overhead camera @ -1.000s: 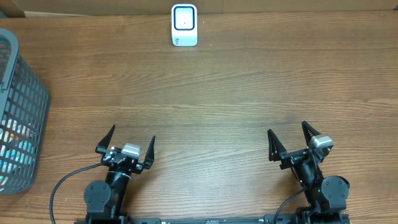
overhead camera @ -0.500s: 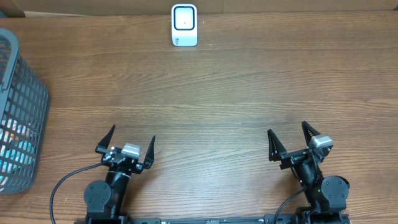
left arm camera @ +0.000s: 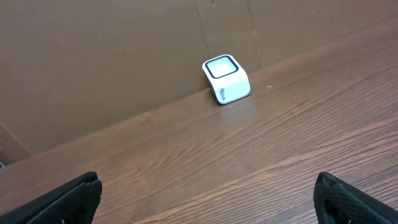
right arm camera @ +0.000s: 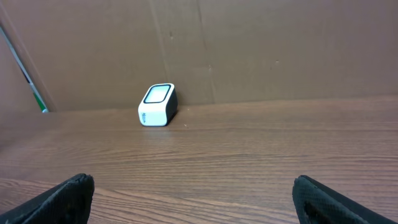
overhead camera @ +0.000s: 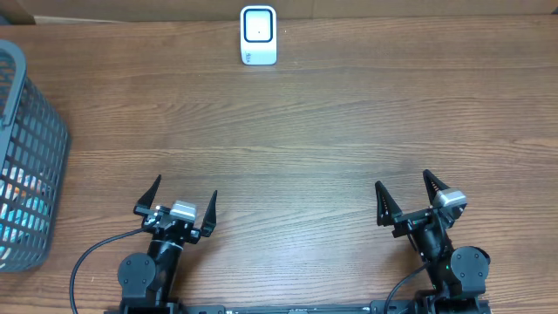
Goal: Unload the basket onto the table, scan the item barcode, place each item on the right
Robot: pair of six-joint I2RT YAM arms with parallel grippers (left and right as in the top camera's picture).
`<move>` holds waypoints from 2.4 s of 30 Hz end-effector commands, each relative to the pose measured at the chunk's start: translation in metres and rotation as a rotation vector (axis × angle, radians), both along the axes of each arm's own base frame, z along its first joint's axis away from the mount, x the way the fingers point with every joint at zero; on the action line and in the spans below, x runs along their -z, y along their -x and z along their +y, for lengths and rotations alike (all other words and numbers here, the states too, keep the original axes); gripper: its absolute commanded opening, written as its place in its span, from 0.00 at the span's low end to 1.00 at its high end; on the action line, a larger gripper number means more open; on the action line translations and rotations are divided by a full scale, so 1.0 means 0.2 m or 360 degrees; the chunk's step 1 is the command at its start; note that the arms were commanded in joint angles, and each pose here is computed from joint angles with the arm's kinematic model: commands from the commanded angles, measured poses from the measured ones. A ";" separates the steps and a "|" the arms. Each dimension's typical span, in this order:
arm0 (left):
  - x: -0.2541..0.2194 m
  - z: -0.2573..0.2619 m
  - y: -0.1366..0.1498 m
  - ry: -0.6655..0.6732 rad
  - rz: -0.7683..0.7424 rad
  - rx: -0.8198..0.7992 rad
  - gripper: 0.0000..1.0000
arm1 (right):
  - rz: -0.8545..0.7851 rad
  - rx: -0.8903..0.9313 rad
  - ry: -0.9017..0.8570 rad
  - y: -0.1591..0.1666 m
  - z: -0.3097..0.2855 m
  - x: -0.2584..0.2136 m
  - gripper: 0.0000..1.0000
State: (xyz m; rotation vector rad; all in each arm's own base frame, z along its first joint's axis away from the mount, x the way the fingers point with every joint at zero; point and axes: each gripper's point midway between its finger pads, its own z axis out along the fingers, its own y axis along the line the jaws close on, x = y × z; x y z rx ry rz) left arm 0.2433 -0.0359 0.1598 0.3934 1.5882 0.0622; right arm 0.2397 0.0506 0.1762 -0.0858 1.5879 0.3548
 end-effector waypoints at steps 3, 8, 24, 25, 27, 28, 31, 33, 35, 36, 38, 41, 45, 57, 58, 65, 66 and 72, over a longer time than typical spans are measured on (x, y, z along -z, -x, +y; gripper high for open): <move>0.00 0.01 0.00 0.0005 -0.0006 -0.0015 1.00 | -0.0007 0.0008 -0.0004 0.00 0.00 0.01 1.00; 0.00 0.01 0.00 0.0005 -0.0006 -0.0015 0.99 | -0.0007 0.0008 -0.0004 0.00 0.00 0.01 1.00; 0.00 0.01 0.00 0.0005 -0.0006 -0.0015 1.00 | -0.0007 0.0008 -0.0004 0.00 0.00 0.01 1.00; 0.00 0.01 0.00 0.0005 -0.0006 -0.0015 0.99 | -0.0007 0.0008 -0.0004 0.00 0.00 0.01 1.00; 0.00 0.01 0.00 0.0005 -0.0006 -0.0015 0.99 | -0.0007 0.0008 -0.0004 0.00 0.00 0.01 1.00; 0.00 0.01 0.00 0.0005 -0.0006 -0.0015 1.00 | -0.0007 0.0008 -0.0004 0.00 0.00 0.01 1.00; 0.00 0.01 0.00 0.0005 -0.0006 -0.0015 1.00 | -0.0007 0.0008 -0.0004 0.00 0.00 0.01 1.00; 0.00 0.01 0.00 0.0005 -0.0006 -0.0015 1.00 | -0.0007 0.0008 -0.0004 0.00 0.00 0.01 1.00; 0.00 0.01 0.00 0.0005 -0.0006 -0.0015 0.99 | -0.0007 0.0008 -0.0004 0.00 0.00 0.01 1.00; 0.00 0.01 0.00 0.0005 -0.0006 -0.0015 1.00 | -0.0007 0.0008 -0.0004 0.00 0.00 0.01 1.00; 0.00 0.01 0.00 0.0005 -0.0006 -0.0015 0.99 | -0.0007 0.0008 -0.0004 0.00 0.00 0.01 1.00; 0.00 0.01 0.00 0.0005 -0.0006 -0.0015 1.00 | -0.0007 0.0008 -0.0004 0.00 0.00 0.01 1.00; 0.00 0.01 0.00 0.0005 -0.0006 -0.0015 1.00 | -0.0007 0.0008 -0.0004 0.00 0.00 0.01 1.00; -0.04 -0.02 0.00 0.0009 -0.0062 0.0028 1.00 | -0.0007 0.0008 -0.0004 0.00 0.00 0.01 1.00; -0.06 -0.03 0.00 0.0010 -0.0088 0.0049 0.99 | -0.0007 0.0008 -0.0004 0.00 0.00 0.01 1.00; -0.11 -0.05 0.01 0.0160 -0.0094 0.0086 1.00 | -0.0007 0.0008 -0.0004 0.00 0.00 0.01 1.00; -0.12 -0.06 0.02 0.0188 -0.0091 0.0108 1.00 | -0.0007 0.0008 -0.0004 0.00 0.00 0.01 1.00; -0.18 -0.12 0.05 0.0191 -0.0119 0.0238 1.00 | -0.0007 0.0008 -0.0004 0.00 0.00 0.01 1.00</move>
